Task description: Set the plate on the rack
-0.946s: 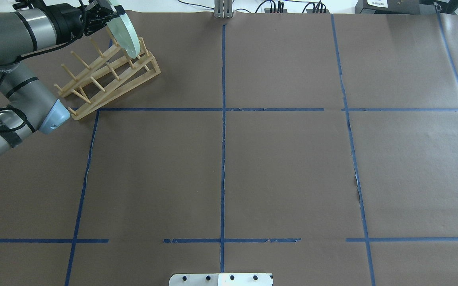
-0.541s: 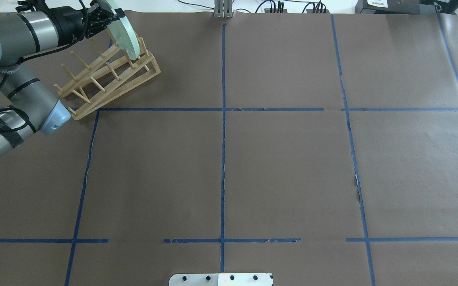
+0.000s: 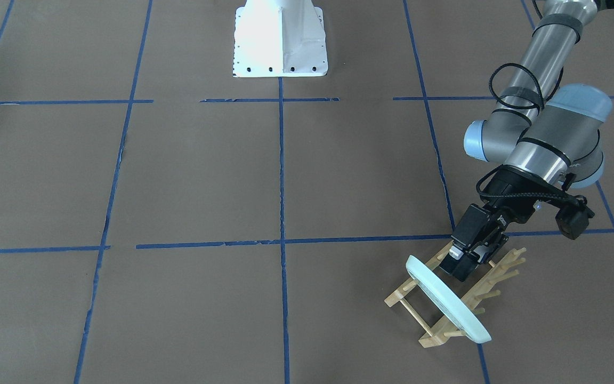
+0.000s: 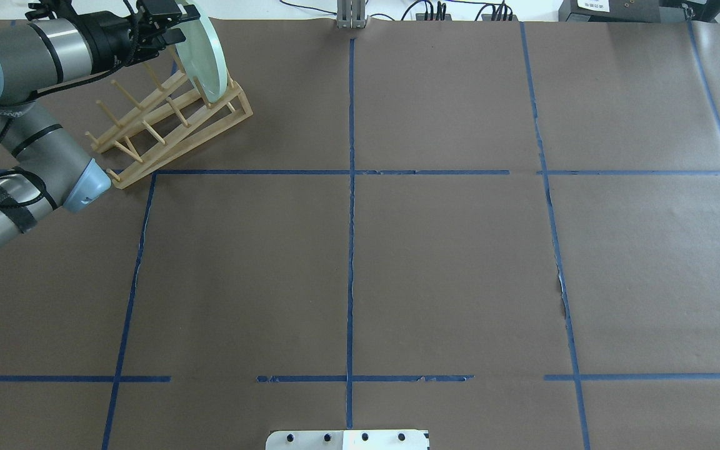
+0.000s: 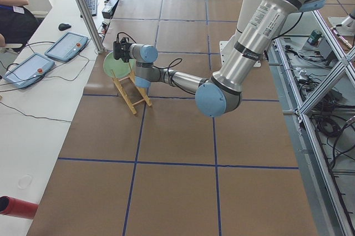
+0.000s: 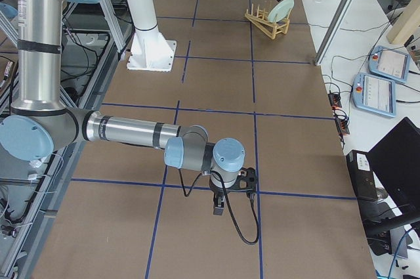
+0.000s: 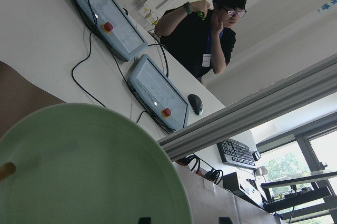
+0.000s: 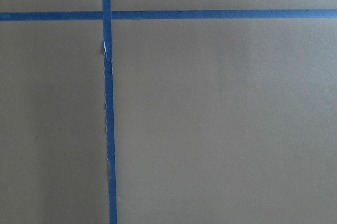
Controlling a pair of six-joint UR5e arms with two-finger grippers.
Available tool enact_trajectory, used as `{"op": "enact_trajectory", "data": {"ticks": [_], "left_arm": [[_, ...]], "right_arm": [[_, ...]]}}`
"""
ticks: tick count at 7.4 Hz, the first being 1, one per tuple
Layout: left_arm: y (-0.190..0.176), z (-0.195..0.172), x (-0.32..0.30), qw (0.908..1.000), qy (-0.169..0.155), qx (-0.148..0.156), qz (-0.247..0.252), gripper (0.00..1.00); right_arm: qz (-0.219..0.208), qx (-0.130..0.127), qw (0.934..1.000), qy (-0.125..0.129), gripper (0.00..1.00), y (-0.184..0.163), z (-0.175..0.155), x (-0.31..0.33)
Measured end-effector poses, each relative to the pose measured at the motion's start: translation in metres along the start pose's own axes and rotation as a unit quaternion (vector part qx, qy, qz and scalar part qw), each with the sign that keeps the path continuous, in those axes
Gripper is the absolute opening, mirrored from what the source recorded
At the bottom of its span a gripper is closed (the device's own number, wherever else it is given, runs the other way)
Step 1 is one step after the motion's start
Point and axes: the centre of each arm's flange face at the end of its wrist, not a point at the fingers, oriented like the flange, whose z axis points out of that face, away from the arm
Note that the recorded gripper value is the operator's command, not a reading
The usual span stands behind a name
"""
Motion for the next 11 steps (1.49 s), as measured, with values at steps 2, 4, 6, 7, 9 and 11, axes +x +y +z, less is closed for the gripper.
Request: {"op": "enact_trajectory", "data": {"ticks": [2, 4, 6, 7, 9, 11], "left_arm": [[-0.003, -0.001, -0.001, 0.9999, -0.003, 0.002, 0.016, 1.0], [-0.02, -0.012, -0.002, 0.997, -0.031, 0.001, 0.07, 1.0], [-0.046, -0.045, 0.013, 0.9873, -0.087, -0.037, 0.127, 1.0], [-0.058, -0.076, 0.012, 0.9827, -0.107, -0.055, 0.14, 1.0], [-0.071, -0.145, -0.018, 0.9677, -0.147, -0.076, 0.191, 1.0], [-0.079, -0.199, -0.047, 0.9429, -0.202, -0.093, 0.248, 1.0]], "right_arm": [[0.0, 0.0, 1.0, 0.0, 1.0, 0.0, 0.0, 0.0], [0.001, 0.0, 1.0, 0.0, 1.0, 0.0, 0.0, 0.0], [0.001, 0.0, 1.0, 0.0, 1.0, 0.0, 0.0, 0.0], [0.001, 0.0, 1.0, 0.0, 1.0, 0.0, 0.0, 0.0], [0.001, 0.0, 1.0, 0.0, 1.0, 0.0, 0.0, 0.0], [0.001, 0.0, 1.0, 0.0, 1.0, 0.0, 0.0, 0.0]]}}
